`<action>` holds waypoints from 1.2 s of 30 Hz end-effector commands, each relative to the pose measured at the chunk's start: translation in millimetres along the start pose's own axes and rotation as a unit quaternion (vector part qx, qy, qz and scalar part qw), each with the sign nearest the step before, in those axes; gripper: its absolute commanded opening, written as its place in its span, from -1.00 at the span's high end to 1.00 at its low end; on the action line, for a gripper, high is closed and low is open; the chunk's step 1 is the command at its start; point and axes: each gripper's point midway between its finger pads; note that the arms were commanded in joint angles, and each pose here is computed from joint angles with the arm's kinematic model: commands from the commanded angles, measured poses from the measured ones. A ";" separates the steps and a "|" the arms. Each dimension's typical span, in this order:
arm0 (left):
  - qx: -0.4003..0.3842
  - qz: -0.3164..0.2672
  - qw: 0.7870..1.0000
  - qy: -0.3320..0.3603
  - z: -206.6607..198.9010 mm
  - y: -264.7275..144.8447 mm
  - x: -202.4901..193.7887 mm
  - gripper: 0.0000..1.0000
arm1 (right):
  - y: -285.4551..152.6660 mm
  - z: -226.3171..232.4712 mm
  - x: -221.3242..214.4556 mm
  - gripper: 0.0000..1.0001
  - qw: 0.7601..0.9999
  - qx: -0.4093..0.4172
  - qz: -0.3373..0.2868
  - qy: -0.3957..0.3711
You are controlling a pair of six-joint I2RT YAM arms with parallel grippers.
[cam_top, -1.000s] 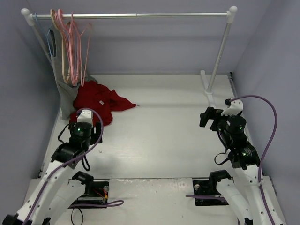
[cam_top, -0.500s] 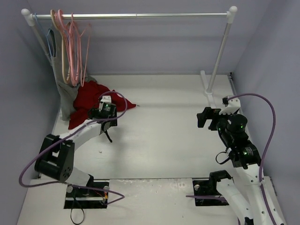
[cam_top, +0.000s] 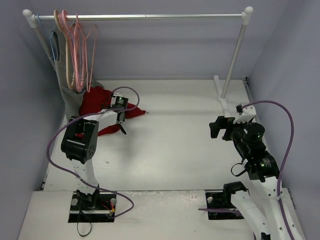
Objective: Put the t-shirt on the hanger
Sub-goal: Grab the tshirt from the pile, then move the tshirt to the center of the board
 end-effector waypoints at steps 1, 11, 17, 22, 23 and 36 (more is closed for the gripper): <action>-0.052 -0.087 0.994 0.030 -27.7 -57.2 64.1 1.00 | -8.3 10.6 37.0 -1.00 0.998 0.019 -0.053 -0.014; -0.214 -0.290 0.912 0.194 -125.8 -336.4 133.2 1.00 | -9.3 21.9 65.4 -1.00 0.995 0.039 -0.074 -0.045; -0.215 -0.248 0.924 0.195 -103.3 -313.9 67.2 1.00 | -6.5 25.6 60.3 -1.00 0.996 0.050 -0.052 -0.056; -0.257 -0.174 0.929 0.201 -107.2 -289.8 5.4 0.91 | 2.0 28.7 33.4 -0.95 0.997 0.067 0.001 -0.047; -0.265 -0.163 0.929 0.201 -106.2 -288.4 -3.5 0.91 | 4.8 28.4 27.4 -0.94 0.997 0.068 0.013 -0.043; -0.263 -0.102 0.950 0.131 -40.6 -259.4 -96.3 0.65 | 77.6 28.4 -40.8 -0.59 0.985 0.012 0.169 -0.042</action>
Point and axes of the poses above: each gripper's point midway between its finger pads, its own y axis out along the fingers, its own z axis along the line the jaws close on, x = y × z, and after that the axes turned 4 degrees about y, right-handed
